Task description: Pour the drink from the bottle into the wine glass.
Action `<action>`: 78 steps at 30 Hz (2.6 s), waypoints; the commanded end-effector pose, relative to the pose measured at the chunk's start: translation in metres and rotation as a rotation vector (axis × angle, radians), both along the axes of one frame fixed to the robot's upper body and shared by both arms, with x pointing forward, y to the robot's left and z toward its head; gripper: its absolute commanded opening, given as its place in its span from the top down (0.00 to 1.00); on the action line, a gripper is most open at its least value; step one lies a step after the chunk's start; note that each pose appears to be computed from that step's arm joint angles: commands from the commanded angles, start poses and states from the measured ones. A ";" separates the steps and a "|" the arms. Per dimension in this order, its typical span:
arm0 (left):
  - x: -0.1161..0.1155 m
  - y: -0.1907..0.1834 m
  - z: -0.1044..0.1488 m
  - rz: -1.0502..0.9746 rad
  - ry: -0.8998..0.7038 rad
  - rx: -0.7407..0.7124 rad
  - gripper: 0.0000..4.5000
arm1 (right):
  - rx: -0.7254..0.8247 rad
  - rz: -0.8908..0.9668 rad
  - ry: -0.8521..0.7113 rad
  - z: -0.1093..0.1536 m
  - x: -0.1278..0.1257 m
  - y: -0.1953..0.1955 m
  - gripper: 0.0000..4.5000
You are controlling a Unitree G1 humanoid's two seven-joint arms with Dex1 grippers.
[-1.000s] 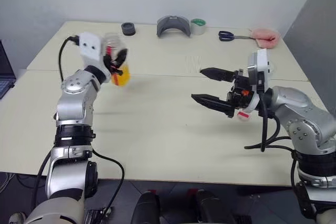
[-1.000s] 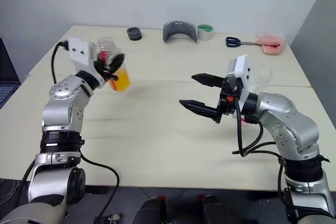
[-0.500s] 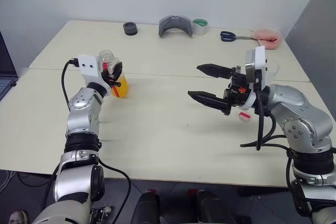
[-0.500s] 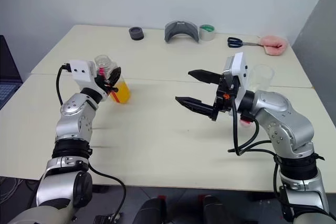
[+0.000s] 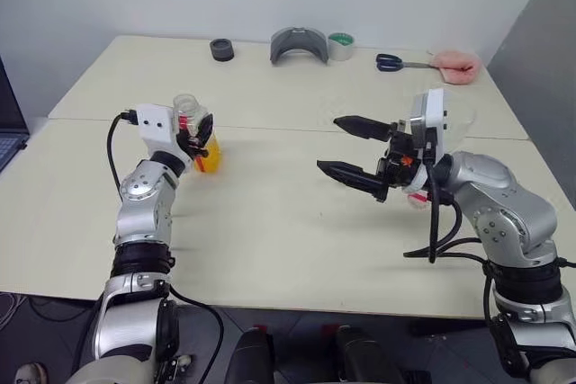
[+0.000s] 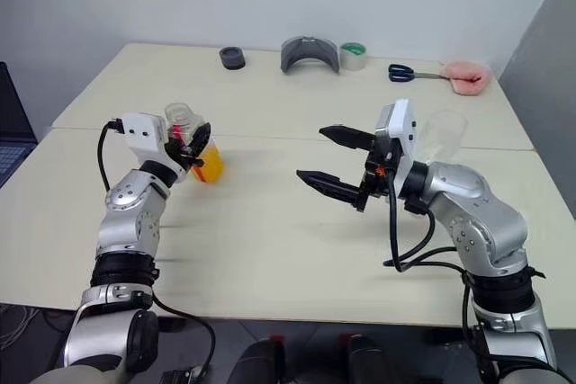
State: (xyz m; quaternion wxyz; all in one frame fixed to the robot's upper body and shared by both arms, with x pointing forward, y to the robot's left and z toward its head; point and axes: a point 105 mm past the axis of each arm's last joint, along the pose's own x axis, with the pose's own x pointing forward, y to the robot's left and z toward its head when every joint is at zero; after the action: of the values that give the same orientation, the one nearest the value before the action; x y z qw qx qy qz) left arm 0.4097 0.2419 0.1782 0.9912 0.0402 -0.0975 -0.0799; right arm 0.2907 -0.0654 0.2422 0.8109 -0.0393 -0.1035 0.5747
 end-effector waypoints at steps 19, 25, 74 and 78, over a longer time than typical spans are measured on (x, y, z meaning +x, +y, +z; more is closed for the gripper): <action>-0.091 -0.007 -0.037 0.091 0.154 -0.030 0.00 | -0.019 -0.159 0.040 -0.027 -0.011 -0.020 0.00; -0.124 -0.072 -0.019 -0.307 0.193 0.104 0.00 | -0.107 -0.582 0.059 -0.071 0.004 -0.069 0.00; -0.137 -0.122 0.046 -0.906 0.159 0.194 0.00 | 0.063 -1.067 0.149 -0.099 0.109 -0.127 0.45; -0.136 -0.123 0.046 -0.904 0.155 0.193 0.00 | 0.069 -1.061 0.133 -0.096 0.110 -0.126 0.75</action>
State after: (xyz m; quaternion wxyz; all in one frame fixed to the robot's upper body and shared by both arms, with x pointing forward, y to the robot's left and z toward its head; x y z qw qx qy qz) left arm 0.2740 0.1206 0.2166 0.8547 0.0705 -0.0048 -0.5143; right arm 0.3991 -0.1908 0.1279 0.9964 -0.0227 -0.0011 0.0817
